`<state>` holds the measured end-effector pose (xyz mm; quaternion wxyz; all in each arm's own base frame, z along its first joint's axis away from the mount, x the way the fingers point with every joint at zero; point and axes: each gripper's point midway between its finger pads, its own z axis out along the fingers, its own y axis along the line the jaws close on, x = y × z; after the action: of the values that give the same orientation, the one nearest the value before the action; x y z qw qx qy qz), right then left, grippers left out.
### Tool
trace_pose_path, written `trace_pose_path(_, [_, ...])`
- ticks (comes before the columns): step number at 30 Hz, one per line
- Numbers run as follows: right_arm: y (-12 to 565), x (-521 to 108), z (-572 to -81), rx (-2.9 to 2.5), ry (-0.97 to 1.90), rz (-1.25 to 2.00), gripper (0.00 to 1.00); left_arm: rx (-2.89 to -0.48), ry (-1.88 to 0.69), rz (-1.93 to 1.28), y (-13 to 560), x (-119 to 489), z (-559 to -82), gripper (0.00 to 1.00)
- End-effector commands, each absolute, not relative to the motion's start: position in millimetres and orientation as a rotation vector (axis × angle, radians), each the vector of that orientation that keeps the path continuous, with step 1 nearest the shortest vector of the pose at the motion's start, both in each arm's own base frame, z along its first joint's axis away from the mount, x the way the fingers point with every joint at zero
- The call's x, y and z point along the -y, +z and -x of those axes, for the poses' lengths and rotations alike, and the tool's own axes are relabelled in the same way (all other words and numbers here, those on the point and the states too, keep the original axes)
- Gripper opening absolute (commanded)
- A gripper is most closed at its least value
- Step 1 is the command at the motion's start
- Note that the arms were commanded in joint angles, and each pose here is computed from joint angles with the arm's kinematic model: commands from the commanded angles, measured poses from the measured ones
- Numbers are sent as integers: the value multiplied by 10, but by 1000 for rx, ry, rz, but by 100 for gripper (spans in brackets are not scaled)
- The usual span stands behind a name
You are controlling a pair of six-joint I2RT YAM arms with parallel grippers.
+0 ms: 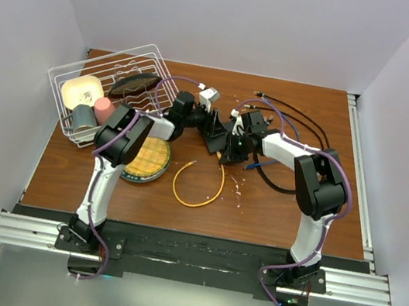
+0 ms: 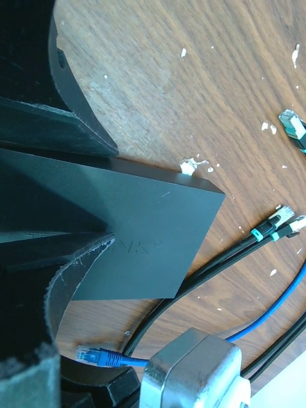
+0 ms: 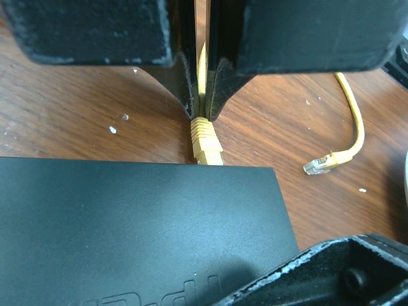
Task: Insert the plug into the switch port
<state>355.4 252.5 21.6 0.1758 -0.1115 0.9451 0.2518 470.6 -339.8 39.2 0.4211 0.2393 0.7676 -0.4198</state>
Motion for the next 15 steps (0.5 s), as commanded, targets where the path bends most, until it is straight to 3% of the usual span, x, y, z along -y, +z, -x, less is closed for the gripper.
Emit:
trace_pose_path(1, [772,-2600,-4368,-2307,666,221,0,-2018,-1346,-731,429,3774,-3852,48])
trace_pose_path(15, [1283,-2790,-4700,-2080,714,283,0,-2005,-1441,-847,430,3950,-3474,45])
